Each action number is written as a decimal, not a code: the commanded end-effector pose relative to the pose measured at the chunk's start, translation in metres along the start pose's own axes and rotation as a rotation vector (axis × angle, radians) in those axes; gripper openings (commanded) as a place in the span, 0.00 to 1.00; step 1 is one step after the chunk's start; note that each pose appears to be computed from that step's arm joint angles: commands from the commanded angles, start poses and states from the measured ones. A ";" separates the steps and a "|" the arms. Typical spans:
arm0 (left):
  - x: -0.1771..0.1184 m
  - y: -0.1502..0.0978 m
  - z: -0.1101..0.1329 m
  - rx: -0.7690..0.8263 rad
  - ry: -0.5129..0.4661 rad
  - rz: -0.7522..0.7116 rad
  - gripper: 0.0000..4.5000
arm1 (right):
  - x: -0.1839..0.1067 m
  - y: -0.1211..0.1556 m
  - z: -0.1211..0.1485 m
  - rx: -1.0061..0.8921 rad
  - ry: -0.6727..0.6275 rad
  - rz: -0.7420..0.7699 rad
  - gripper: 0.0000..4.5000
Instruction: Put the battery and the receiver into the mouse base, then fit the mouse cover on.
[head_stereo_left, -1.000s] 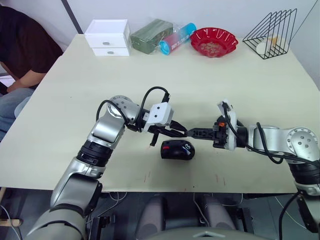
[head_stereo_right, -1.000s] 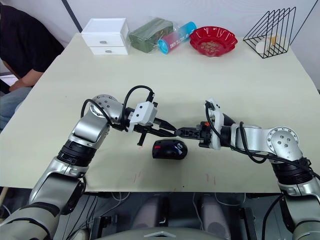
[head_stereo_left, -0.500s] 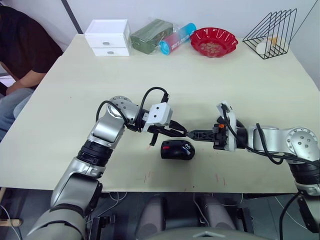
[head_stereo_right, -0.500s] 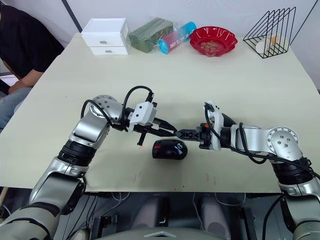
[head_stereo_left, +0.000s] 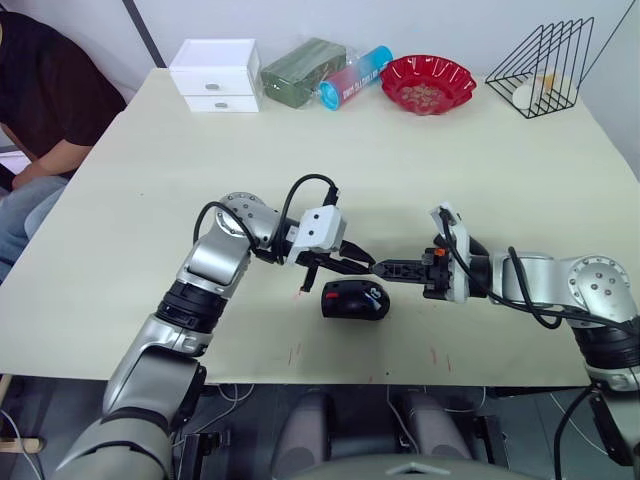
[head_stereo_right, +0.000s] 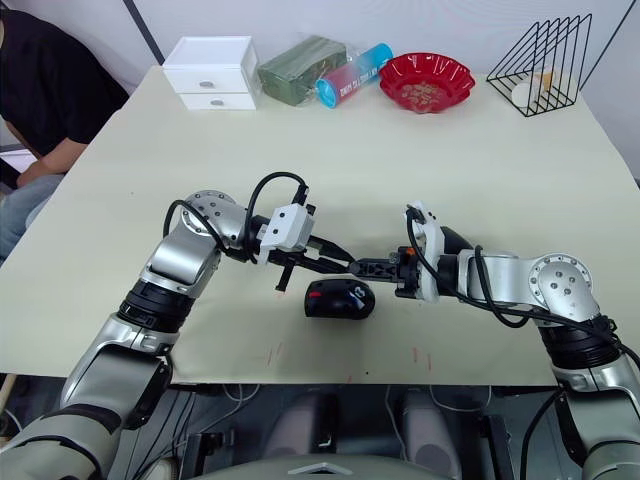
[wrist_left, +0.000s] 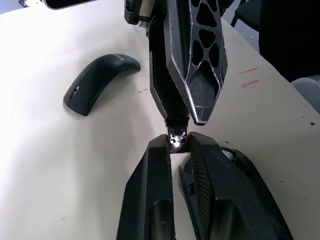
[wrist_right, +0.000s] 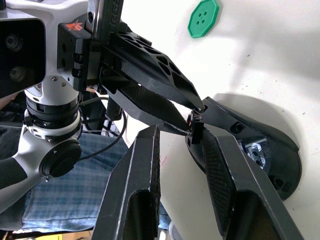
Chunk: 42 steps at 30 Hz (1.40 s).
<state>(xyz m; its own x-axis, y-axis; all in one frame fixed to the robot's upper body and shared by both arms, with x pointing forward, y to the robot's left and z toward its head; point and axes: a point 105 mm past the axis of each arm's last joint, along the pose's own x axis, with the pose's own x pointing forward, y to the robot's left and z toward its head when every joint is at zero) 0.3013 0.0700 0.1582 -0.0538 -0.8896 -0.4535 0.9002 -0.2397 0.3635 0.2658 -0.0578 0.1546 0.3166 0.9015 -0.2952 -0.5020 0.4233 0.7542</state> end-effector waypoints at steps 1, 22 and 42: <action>0.000 -0.001 0.002 0.020 -0.001 -0.003 0.01 | -0.002 0.015 0.007 -0.028 -0.020 0.061 0.29; 0.001 -0.002 0.001 0.019 0.003 -0.004 0.01 | -0.003 0.014 0.007 -0.027 -0.017 0.065 0.16; -0.002 -0.001 -0.001 0.006 -0.002 0.007 0.24 | -0.006 0.009 0.006 -0.018 -0.017 0.044 0.00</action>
<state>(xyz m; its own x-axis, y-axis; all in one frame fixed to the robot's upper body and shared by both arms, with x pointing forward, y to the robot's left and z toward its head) 0.3007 0.0702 0.1566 -0.0563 -0.8892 -0.4540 0.8976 -0.2442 0.3669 0.2692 -0.0606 0.1508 0.3255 0.8947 -0.3059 -0.4833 0.4355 0.7594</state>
